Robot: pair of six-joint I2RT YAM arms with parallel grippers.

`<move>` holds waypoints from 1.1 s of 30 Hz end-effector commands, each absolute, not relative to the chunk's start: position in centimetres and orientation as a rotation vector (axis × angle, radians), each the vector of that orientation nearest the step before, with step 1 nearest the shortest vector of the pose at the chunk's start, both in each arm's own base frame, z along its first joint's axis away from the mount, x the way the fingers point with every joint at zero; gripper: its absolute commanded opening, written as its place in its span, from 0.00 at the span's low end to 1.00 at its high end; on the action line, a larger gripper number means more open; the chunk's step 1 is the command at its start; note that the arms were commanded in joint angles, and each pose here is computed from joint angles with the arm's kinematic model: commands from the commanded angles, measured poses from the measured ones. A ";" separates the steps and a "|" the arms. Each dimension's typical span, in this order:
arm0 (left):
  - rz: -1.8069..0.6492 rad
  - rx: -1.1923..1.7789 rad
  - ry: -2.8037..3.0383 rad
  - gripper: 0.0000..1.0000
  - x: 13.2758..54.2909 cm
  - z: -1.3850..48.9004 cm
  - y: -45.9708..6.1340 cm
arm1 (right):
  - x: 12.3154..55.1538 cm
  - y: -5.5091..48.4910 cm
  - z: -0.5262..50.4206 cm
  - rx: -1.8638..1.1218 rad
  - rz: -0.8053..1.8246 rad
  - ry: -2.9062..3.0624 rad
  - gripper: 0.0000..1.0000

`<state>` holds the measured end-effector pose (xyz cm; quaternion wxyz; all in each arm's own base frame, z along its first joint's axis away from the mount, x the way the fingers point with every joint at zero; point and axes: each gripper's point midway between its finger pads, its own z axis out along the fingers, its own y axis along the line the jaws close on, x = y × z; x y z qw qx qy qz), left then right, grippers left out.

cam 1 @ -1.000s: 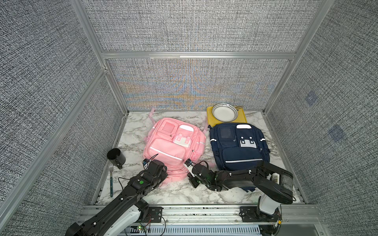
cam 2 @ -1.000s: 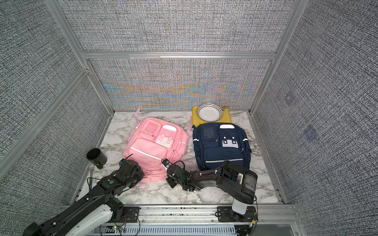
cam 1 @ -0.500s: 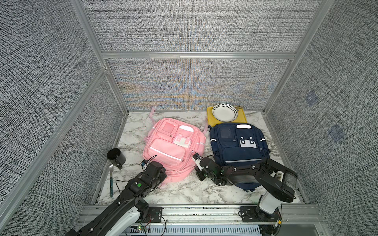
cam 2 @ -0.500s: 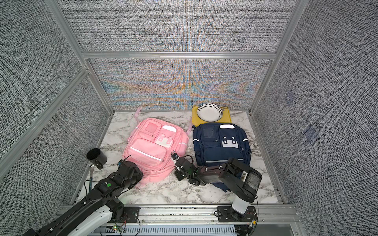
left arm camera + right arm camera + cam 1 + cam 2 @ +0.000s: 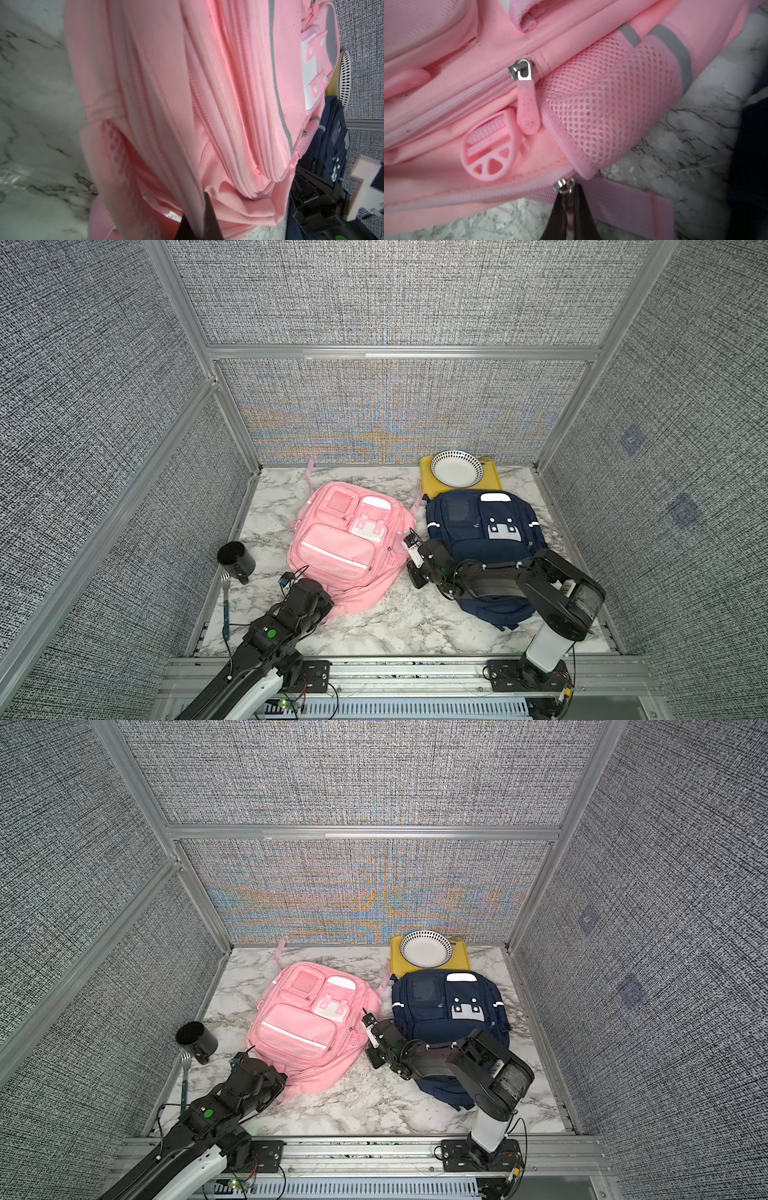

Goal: Zip up the backpack
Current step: Zip the zipper on the backpack, then place the backpack at the center of the board.

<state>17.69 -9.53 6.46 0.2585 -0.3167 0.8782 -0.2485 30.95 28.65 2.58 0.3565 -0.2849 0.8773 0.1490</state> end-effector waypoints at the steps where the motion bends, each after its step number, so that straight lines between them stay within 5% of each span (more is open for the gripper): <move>1: -0.581 -0.879 2.390 0.00 17.3 5.5 -8.2 | 32.6 26.9 2.2 -0.698 0.285 2.286 0.00; 9: -0.715 -0.851 2.403 0.00 18.4 5.3 -10.8 | 36.0 28.4 3.4 -0.677 0.302 2.273 0.00; 16: -0.765 -0.811 2.465 0.34 19.2 4.9 -12.9 | 39.9 31.2 5.0 -0.692 0.313 2.272 0.00; 18: -0.738 -0.786 2.477 0.45 19.4 5.0 -12.9 | 39.8 31.4 5.5 -0.690 0.325 2.278 0.12; 21: -0.656 -0.765 2.485 0.67 19.5 5.3 -12.1 | 38.7 30.6 6.2 -0.672 0.333 2.301 0.52; 23: -0.555 -0.773 2.472 0.97 19.5 5.7 -10.7 | 37.6 29.7 6.6 -0.654 0.335 2.318 0.69; 28: -0.407 -0.740 2.380 1.00 19.7 8.1 -7.8 | 35.7 26.8 9.4 -0.582 0.294 2.291 0.95; 33: -0.304 -0.581 2.363 1.00 21.2 11.2 -7.6 | 35.2 23.3 15.5 -0.503 0.183 2.121 0.98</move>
